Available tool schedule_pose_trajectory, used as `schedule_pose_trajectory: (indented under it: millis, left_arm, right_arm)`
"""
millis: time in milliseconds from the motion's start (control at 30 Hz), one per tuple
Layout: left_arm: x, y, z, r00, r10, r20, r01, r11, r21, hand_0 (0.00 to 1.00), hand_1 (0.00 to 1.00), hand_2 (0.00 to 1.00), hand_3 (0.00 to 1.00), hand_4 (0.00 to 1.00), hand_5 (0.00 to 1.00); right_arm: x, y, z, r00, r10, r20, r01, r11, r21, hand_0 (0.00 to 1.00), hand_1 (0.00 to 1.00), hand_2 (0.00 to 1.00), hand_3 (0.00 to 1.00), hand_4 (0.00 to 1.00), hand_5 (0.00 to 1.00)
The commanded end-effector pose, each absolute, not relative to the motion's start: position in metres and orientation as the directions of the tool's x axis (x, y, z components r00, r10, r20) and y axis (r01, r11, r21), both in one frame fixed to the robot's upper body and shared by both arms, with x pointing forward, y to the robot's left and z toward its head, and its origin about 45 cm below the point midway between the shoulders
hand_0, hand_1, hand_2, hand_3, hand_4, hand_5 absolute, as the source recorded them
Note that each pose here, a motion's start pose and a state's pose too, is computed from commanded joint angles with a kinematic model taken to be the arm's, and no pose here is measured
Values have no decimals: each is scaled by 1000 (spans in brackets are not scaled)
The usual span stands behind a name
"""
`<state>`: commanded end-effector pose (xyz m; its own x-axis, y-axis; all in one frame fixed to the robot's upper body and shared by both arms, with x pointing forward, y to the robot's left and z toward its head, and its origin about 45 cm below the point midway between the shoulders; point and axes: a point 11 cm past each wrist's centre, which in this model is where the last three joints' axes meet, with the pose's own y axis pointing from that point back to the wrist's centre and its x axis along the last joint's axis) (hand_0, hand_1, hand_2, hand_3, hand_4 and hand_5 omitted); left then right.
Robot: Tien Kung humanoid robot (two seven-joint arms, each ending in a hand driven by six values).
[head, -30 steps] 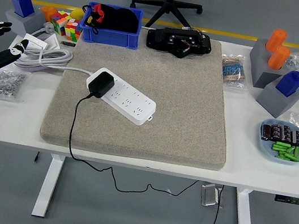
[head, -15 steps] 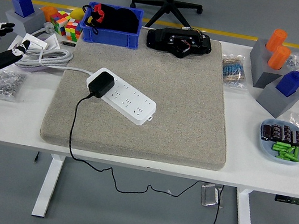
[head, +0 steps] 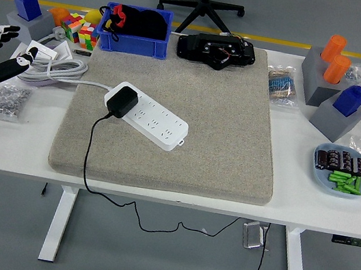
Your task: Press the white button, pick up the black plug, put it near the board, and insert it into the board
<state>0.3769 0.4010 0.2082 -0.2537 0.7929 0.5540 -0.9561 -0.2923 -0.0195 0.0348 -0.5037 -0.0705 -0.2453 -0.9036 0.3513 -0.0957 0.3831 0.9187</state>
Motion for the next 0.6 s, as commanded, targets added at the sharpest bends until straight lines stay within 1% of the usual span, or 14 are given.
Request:
schedule_pose_trajectory:
  millis: [600]
  left_arm:
    - [378,400,209,-253,796,550,-957,-291,-19,848,850,796,780,740,322]
  right_arm:
    - [35,-504,-70,-248,-903,351,-97,383,918,802,702,704,648,719,474]
